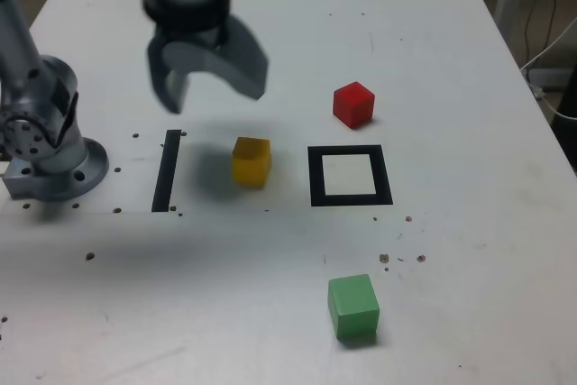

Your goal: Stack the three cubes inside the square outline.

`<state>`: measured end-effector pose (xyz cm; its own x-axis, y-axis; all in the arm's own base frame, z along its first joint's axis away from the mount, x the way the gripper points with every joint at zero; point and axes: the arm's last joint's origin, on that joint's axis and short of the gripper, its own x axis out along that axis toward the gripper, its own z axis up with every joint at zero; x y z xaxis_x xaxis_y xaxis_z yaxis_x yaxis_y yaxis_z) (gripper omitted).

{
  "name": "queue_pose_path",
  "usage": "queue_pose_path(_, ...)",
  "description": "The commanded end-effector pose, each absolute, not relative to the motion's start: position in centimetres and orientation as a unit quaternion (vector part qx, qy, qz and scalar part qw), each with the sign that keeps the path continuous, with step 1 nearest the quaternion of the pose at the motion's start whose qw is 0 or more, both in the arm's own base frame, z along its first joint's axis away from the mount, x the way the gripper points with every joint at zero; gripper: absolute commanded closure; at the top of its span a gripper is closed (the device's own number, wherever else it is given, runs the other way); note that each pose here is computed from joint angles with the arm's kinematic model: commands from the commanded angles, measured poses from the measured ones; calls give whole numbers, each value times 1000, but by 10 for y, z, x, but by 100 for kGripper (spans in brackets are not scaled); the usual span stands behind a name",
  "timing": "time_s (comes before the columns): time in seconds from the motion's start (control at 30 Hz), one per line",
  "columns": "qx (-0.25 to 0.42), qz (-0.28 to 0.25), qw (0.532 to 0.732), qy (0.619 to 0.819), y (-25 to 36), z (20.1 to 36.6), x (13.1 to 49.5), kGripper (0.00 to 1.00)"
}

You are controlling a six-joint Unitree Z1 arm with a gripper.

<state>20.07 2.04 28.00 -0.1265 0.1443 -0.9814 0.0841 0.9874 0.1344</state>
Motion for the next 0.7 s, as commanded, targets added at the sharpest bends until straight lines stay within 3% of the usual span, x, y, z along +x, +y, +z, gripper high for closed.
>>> queue_pose_path(0.0,90,24,659,747,27,286,211,4)
queue_pose_path(0.17,156,0,655,739,43,300,252,5)
queue_pose_path(0.37,235,-39,647,725,52,305,290,5)
queue_pose_path(0.5,263,-62,634,725,60,300,307,5)
queue_pose_path(0.67,277,-84,616,732,72,281,330,5)
